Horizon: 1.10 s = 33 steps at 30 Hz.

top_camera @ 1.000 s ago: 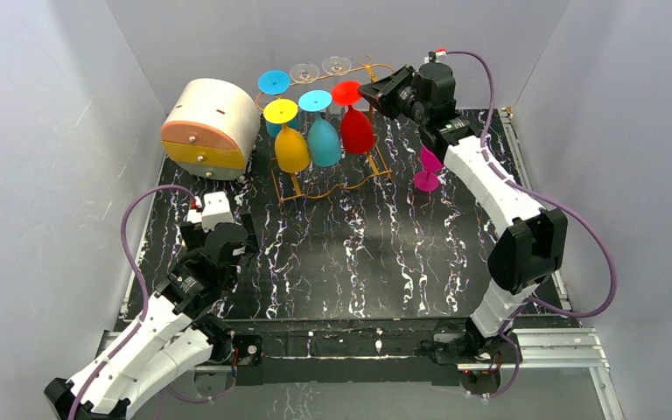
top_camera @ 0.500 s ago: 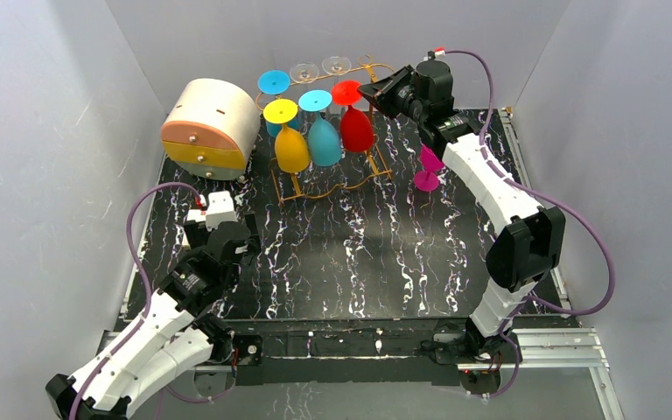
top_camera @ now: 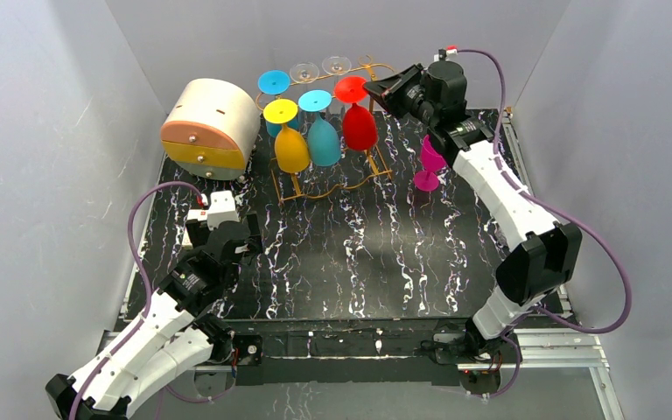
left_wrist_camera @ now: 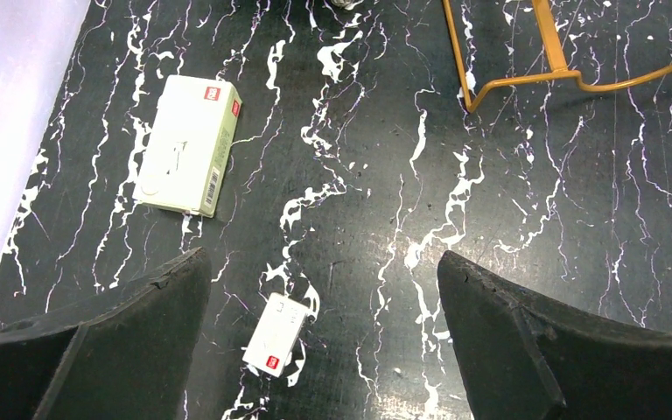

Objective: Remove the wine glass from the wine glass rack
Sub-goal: Pick up the wine glass from the wine rack, then place the wine glass at the center of the board.

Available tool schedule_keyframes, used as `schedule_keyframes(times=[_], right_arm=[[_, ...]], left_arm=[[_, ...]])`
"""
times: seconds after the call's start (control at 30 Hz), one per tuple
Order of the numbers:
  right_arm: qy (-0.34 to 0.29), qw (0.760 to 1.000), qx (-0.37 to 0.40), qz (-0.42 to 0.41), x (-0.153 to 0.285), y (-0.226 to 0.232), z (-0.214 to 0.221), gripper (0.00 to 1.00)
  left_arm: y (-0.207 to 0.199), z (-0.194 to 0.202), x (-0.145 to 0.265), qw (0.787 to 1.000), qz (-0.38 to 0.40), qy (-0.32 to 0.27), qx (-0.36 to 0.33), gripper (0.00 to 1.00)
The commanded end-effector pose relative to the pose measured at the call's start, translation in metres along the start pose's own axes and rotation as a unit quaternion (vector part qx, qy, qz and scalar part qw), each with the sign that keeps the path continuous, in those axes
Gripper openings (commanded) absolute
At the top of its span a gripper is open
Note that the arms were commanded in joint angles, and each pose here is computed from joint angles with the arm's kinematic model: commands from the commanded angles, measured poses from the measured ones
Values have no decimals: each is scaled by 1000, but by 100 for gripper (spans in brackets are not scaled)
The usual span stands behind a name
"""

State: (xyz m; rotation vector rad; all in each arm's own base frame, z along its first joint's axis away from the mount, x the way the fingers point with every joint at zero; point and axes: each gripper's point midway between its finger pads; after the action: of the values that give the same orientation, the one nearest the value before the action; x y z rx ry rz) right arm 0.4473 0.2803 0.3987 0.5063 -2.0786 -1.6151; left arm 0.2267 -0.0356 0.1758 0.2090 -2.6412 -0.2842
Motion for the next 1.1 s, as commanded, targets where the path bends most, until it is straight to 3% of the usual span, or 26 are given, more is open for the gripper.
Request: schedule_keyframes(times=[0.0, 0.43, 0.67, 0.87, 1.07], right_arm=[[-4, 999, -7, -50, 25, 31, 1, 1], [18, 998, 18, -64, 59, 24, 14, 1], [85, 989, 56, -112, 105, -5, 53, 1], [163, 969, 136, -125, 118, -29, 81, 1], [253, 942, 159, -150, 128, -38, 108, 1]], left_arm=[[1, -18, 5, 1000, 4, -19, 17, 98], [-7, -26, 8, 998, 35, -40, 25, 98], [-39, -40, 20, 986, 142, -82, 25, 98], [-79, -58, 62, 944, 299, -100, 100, 95], [-104, -89, 101, 893, 406, -118, 156, 85]])
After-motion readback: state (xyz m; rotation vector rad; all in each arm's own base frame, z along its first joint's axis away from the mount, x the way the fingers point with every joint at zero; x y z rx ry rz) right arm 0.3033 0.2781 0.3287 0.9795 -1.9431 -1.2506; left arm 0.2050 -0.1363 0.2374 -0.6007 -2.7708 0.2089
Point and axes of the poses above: each gripper's point midway between its finger pads, its own x axis back along the fingers, its own y axis along the line the jaws close on, z = x × y, and after that the axes turned 10 degrees about -x, right-handed
